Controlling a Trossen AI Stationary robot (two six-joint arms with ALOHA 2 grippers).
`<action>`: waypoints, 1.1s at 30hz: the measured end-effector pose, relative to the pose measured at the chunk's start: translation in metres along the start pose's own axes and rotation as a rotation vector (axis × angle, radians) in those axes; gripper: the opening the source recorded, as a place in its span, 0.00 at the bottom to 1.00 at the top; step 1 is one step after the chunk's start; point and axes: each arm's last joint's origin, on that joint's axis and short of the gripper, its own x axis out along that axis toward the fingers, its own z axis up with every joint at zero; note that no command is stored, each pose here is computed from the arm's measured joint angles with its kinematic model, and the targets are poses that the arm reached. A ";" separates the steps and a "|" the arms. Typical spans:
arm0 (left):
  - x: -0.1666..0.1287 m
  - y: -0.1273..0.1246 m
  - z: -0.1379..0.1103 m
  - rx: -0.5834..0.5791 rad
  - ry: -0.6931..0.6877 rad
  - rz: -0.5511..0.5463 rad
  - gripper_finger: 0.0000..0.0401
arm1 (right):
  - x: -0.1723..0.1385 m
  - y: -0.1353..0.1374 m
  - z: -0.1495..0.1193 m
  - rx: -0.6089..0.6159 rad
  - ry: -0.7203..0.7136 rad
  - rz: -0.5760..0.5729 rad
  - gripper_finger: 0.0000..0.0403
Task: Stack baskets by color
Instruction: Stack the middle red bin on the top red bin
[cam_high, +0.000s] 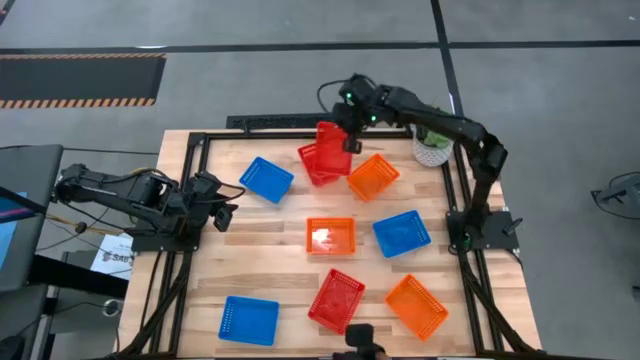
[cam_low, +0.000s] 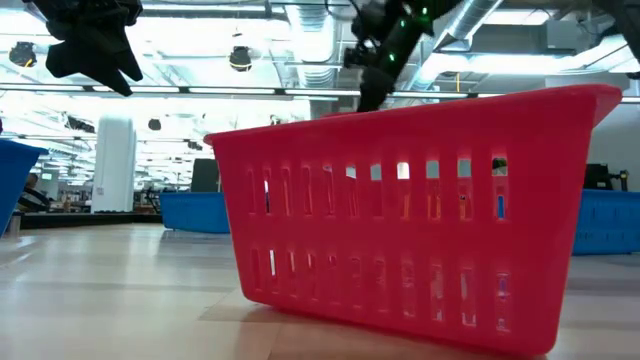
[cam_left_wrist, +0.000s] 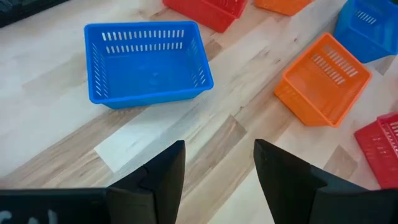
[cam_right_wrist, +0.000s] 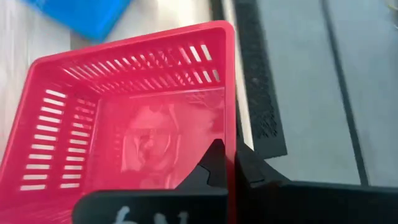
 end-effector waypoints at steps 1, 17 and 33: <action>0.000 0.000 0.000 0.000 -0.005 0.003 0.45 | 0.005 -0.003 -0.004 -0.041 0.003 0.033 0.01; 0.000 0.000 0.000 -0.036 -0.016 0.011 0.45 | 0.042 -0.021 0.030 -0.340 -0.108 0.162 0.01; 0.000 0.000 0.001 -0.035 -0.021 0.015 0.45 | 0.100 -0.046 0.001 -0.239 -0.129 0.332 0.01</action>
